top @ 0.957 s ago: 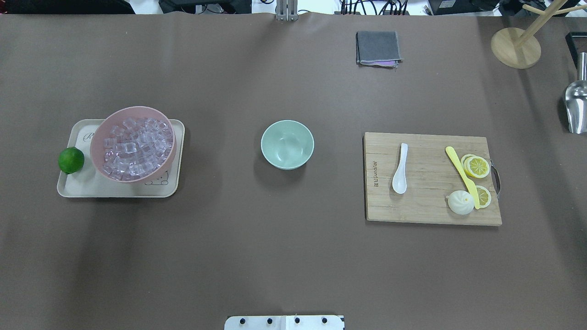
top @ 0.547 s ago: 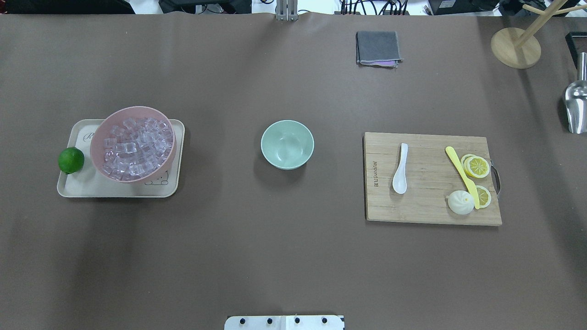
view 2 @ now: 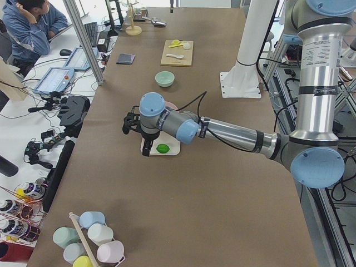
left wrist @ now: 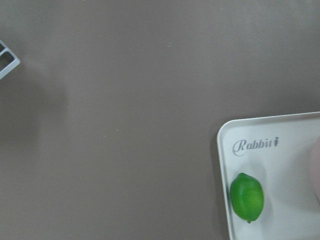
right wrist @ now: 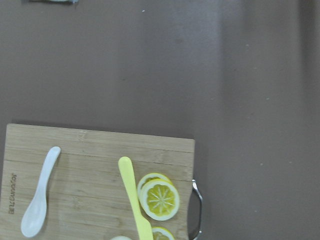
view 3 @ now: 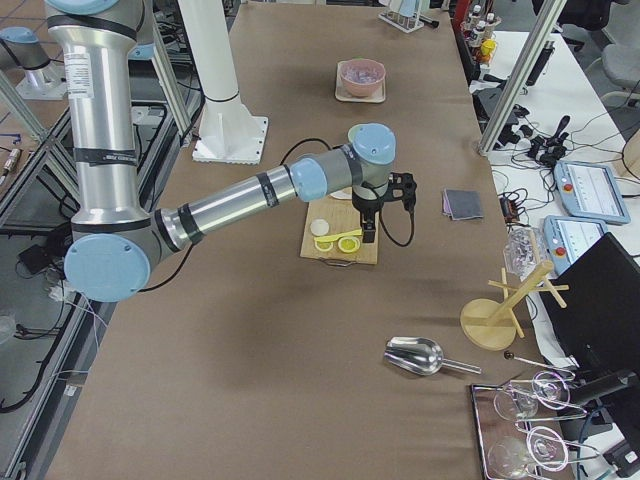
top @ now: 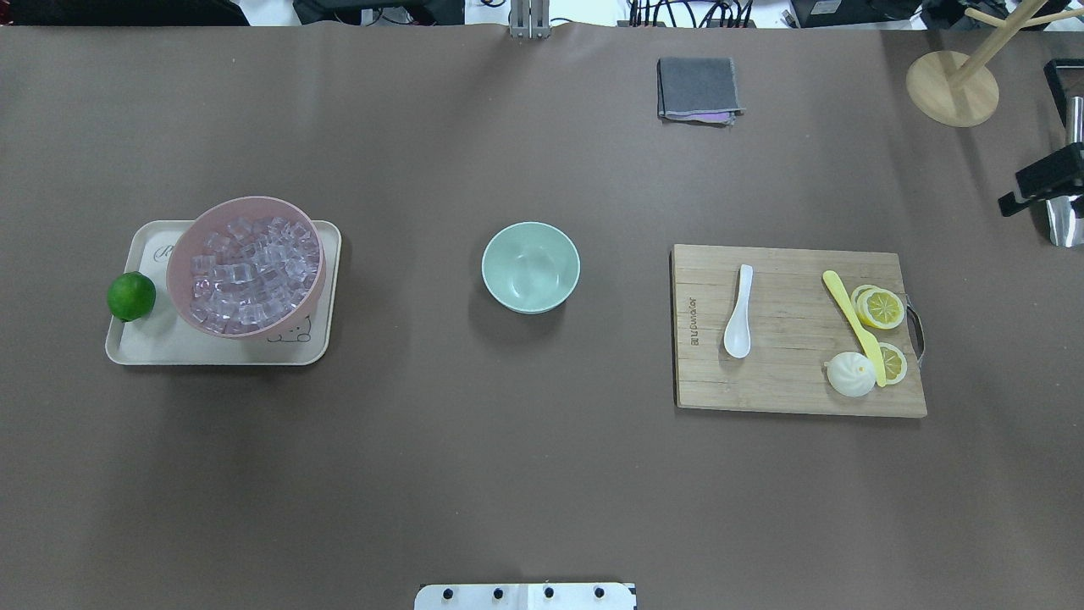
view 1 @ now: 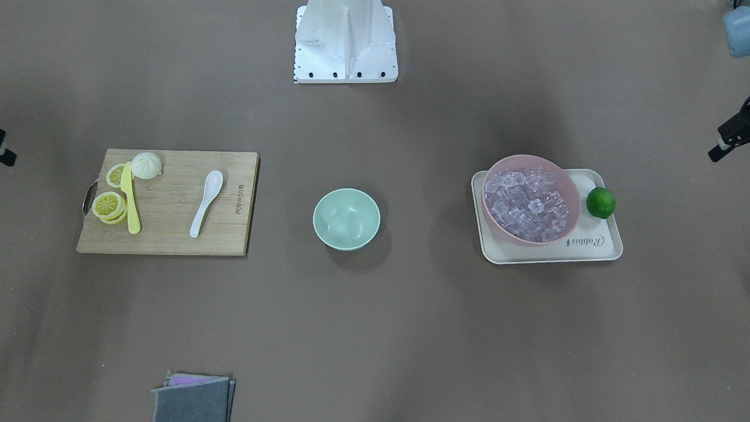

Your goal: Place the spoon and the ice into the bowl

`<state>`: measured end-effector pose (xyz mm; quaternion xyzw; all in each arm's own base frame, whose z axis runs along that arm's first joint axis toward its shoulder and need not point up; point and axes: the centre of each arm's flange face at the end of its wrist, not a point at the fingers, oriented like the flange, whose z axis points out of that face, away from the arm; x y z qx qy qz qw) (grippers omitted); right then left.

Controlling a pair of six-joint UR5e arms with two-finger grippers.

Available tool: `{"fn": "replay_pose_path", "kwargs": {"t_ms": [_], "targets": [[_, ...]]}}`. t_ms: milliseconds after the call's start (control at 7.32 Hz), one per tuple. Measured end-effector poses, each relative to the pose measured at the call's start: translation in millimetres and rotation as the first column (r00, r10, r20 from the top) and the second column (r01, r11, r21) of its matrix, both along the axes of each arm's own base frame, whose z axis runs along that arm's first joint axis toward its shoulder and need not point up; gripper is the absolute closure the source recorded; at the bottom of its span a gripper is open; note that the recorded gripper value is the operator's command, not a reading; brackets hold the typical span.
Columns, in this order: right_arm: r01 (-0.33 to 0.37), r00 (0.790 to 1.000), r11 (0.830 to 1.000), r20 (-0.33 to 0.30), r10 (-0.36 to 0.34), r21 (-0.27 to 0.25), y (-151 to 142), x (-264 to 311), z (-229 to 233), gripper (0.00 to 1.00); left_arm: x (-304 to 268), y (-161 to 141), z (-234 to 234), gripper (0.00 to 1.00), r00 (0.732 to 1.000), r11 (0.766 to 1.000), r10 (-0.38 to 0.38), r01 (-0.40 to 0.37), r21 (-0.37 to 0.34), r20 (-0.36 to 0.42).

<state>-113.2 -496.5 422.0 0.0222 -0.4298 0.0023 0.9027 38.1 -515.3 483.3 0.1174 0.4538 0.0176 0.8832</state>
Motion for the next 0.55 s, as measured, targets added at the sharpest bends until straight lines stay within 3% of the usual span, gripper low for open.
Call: {"fn": "replay_pose_path", "kwargs": {"t_ms": [273, 547], "targets": [[-0.045, 0.997, 0.998, -0.063, 0.042, -0.051, 1.7, -98.2, -42.2, 0.14, 48.5, -21.1, -53.2, 0.02, 0.999, 1.0, -0.005, 0.005, -0.013, -0.037], [-0.076, 0.992, 0.996, -0.109, 0.07, -0.056, 17.7, -180.3, -58.7, 0.15, 99.9, -30.9, -90.0, 0.03, 1.0, 1.0, 0.002, -0.002, 0.012, -0.021]]}}
